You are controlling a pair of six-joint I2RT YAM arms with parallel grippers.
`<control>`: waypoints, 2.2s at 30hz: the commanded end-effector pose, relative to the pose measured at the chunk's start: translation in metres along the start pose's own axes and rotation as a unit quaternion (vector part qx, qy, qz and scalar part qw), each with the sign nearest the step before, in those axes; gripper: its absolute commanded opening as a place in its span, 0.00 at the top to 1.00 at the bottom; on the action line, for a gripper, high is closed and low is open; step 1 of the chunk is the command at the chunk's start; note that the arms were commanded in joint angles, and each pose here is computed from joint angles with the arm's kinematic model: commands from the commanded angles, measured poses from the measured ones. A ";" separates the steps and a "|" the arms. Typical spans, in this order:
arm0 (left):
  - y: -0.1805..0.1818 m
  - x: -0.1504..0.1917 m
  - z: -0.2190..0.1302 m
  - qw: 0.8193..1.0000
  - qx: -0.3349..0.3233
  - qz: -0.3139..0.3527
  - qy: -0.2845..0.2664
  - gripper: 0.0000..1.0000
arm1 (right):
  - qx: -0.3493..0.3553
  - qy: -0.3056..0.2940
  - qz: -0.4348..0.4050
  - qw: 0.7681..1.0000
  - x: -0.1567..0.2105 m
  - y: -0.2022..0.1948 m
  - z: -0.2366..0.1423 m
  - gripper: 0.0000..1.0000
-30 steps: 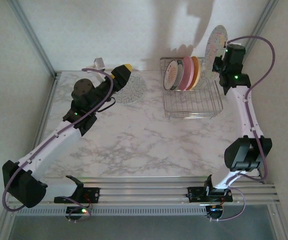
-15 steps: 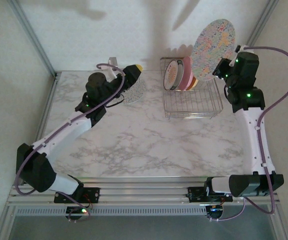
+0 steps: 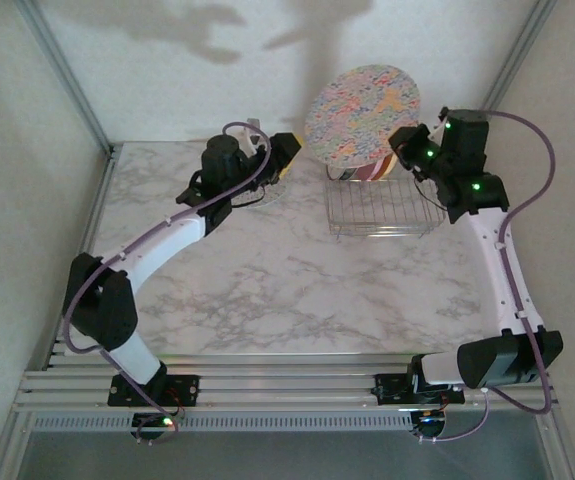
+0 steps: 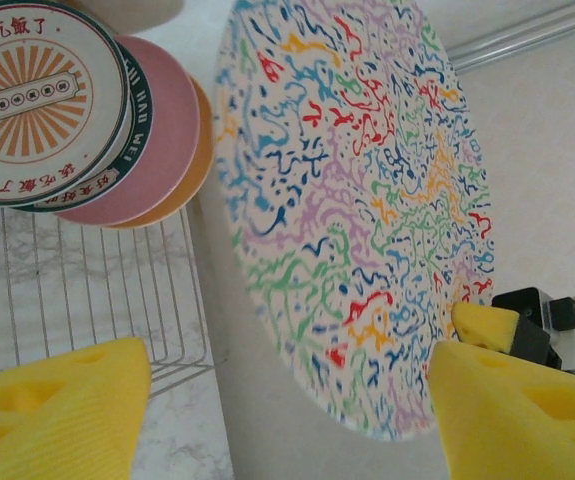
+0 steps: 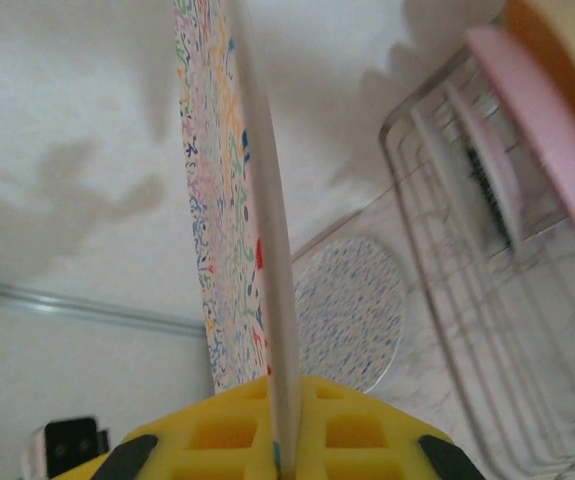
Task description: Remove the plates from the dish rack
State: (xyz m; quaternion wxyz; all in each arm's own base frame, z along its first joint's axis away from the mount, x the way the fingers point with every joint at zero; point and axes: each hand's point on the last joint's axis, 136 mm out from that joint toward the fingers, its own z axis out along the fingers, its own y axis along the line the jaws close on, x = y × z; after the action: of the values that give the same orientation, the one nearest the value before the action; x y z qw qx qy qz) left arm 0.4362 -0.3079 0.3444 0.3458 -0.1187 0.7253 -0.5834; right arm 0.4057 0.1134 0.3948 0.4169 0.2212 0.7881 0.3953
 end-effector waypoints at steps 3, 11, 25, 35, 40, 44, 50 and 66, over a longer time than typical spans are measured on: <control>-0.013 0.003 0.008 1.000 0.014 -0.010 0.019 0.29 | -0.089 0.017 0.036 0.995 0.002 0.039 0.006 1.00; -0.006 0.001 0.011 1.000 0.001 -0.014 0.013 0.39 | -0.101 0.053 0.057 0.992 0.011 0.040 0.021 1.00; -0.001 -0.001 0.018 1.000 0.001 -0.026 0.011 0.69 | -0.092 0.099 0.089 0.987 0.028 0.026 0.040 1.00; 0.000 0.000 0.017 0.999 -0.002 -0.032 0.012 1.00 | -0.082 0.114 0.090 0.986 0.039 0.019 0.042 1.00; -0.006 -0.002 0.013 0.999 0.006 -0.035 0.010 1.00 | -0.075 0.113 0.075 0.988 0.040 0.019 0.038 1.00; -0.017 -0.010 0.005 0.999 0.028 -0.040 -0.003 1.00 | -0.056 0.102 0.050 0.992 0.037 0.014 0.032 0.62; -0.021 -0.029 -0.013 0.998 0.036 -0.046 -0.023 1.00 | -0.030 0.079 0.015 0.996 0.034 0.007 0.019 0.35; 0.093 -0.083 -0.095 0.983 -0.053 -0.106 -0.139 1.00 | -0.047 -0.011 -0.320 0.946 0.069 0.031 -0.027 0.25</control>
State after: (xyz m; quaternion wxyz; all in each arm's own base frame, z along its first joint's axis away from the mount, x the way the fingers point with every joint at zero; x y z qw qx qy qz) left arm 0.4585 -0.1756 0.2678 0.3283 -0.3001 0.7200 -0.5327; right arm 0.3482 0.1698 0.3911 0.4819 0.0027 0.8086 0.3375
